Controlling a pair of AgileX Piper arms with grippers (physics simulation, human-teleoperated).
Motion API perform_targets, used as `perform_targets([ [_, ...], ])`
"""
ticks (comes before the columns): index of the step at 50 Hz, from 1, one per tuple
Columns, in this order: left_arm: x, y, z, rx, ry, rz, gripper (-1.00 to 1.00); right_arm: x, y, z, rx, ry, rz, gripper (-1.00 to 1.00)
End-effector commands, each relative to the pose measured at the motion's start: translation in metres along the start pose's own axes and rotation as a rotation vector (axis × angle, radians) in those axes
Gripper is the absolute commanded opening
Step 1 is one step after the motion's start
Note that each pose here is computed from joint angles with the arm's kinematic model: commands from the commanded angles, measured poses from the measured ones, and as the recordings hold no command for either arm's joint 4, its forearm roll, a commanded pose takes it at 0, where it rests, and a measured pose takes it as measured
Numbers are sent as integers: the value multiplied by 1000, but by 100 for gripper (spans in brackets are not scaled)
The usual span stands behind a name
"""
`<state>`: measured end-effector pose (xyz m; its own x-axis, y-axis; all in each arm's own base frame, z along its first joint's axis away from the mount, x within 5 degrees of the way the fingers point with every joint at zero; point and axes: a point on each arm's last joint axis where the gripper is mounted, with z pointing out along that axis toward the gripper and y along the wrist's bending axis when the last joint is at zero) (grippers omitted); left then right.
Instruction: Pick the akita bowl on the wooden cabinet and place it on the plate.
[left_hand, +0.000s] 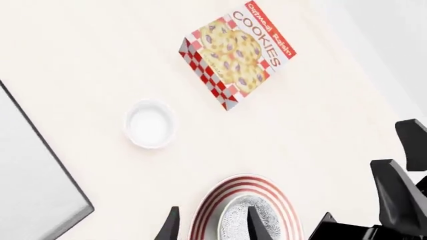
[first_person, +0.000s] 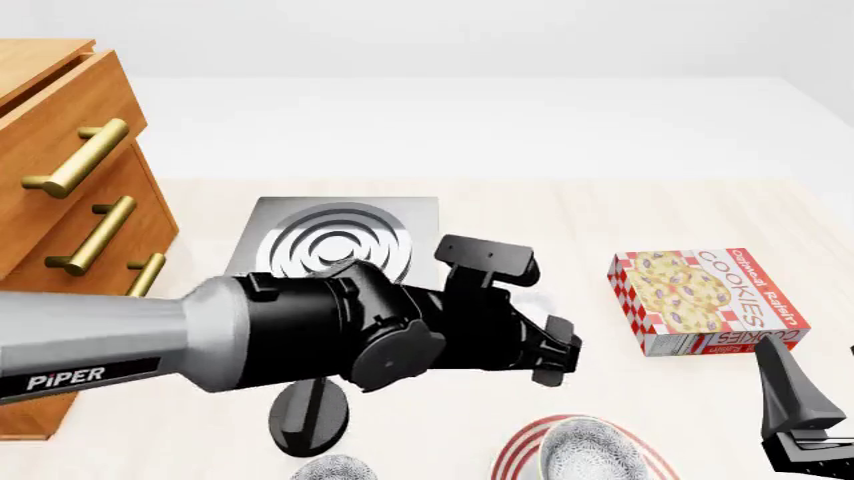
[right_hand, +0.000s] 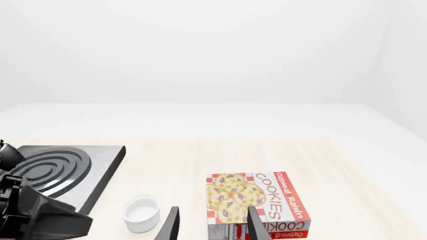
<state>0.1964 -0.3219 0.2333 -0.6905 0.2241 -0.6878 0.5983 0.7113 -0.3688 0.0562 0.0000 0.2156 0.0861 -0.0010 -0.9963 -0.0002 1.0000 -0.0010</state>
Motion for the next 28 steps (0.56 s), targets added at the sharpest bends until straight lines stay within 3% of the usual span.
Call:
perform_targets([
  [1,-18,11,-33,-11,-71,13,100,0,0,0,0,0,0,100],
  [28,-29,25,-75,-28,-138,-4,100,0,0,0,0,0,0,100],
])
